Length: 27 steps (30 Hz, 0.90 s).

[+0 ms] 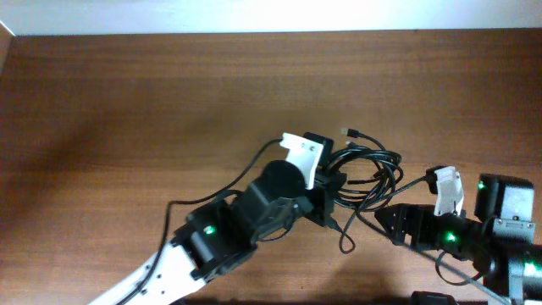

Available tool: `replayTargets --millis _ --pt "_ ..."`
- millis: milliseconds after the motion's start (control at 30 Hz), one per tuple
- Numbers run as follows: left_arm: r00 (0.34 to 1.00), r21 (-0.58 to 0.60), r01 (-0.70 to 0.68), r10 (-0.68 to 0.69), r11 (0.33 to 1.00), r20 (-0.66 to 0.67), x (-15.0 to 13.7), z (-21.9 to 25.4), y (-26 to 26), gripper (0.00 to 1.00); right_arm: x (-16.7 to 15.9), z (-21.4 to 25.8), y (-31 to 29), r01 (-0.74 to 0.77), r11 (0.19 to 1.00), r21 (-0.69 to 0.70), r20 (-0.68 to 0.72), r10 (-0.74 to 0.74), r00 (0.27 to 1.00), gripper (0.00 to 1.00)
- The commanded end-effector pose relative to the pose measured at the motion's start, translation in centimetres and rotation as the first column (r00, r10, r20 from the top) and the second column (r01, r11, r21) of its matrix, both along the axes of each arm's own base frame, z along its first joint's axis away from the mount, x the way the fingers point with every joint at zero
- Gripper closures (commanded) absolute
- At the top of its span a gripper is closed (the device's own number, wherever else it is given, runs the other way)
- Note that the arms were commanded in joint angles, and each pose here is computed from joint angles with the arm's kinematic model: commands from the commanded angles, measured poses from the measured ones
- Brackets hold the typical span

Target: Untangle cables

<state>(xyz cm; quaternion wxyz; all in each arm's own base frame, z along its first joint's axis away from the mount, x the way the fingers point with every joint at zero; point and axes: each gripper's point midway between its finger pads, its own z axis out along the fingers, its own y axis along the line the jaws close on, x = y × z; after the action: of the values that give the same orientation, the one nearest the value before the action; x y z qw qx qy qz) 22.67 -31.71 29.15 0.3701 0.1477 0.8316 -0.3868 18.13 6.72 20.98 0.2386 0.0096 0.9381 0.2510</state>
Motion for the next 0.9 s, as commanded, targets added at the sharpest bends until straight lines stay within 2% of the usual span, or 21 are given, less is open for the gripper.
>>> replayTargets --millis 0,67,267,400,600,700,800,867 --pt "0.992 -0.088 -0.009 0.020 0.996 0.121 0.0 5.2 2.4 1.00 0.2 -1.6 -1.2 0.032 0.998 -0.057 -0.094 -0.037 0.995 0.12" --pt "0.990 -0.079 -0.027 0.038 0.997 0.137 0.0 5.6 3.8 1.00 0.6 -1.7 -0.6 0.017 1.000 -0.021 -0.107 -0.019 0.994 0.12" --pt "0.982 0.050 -0.048 0.038 0.998 0.187 0.4 4.0 5.2 1.00 1.6 0.1 0.9 -0.032 0.997 0.073 -0.015 0.033 0.999 0.11" --pt "0.973 0.105 -0.031 0.006 0.994 0.229 0.4 3.7 5.4 1.00 2.8 4.2 3.8 -0.177 0.956 0.234 0.180 0.136 0.974 0.11" --pt "0.972 0.055 0.074 -0.085 0.996 0.220 -1.4 4.6 4.5 1.00 3.6 6.9 5.0 -0.255 0.914 0.316 0.289 0.164 0.943 0.11" --pt "0.945 -0.031 0.237 -0.223 0.971 0.239 -3.7 6.5 2.8 1.00 4.0 7.0 5.0 -0.258 0.915 0.310 0.300 0.164 0.940 0.11" --pt "0.931 -0.065 0.272 -0.246 0.960 0.270 -4.5 7.7 2.7 1.00 4.4 6.6 4.9 -0.253 0.916 0.312 0.288 0.162 0.944 0.11" --pt "0.931 -0.085 0.245 -0.210 0.966 0.300 -4.3 8.9 4.0 1.00 4.7 6.3 4.8 -0.248 0.915 0.318 0.272 0.163 0.948 0.11"
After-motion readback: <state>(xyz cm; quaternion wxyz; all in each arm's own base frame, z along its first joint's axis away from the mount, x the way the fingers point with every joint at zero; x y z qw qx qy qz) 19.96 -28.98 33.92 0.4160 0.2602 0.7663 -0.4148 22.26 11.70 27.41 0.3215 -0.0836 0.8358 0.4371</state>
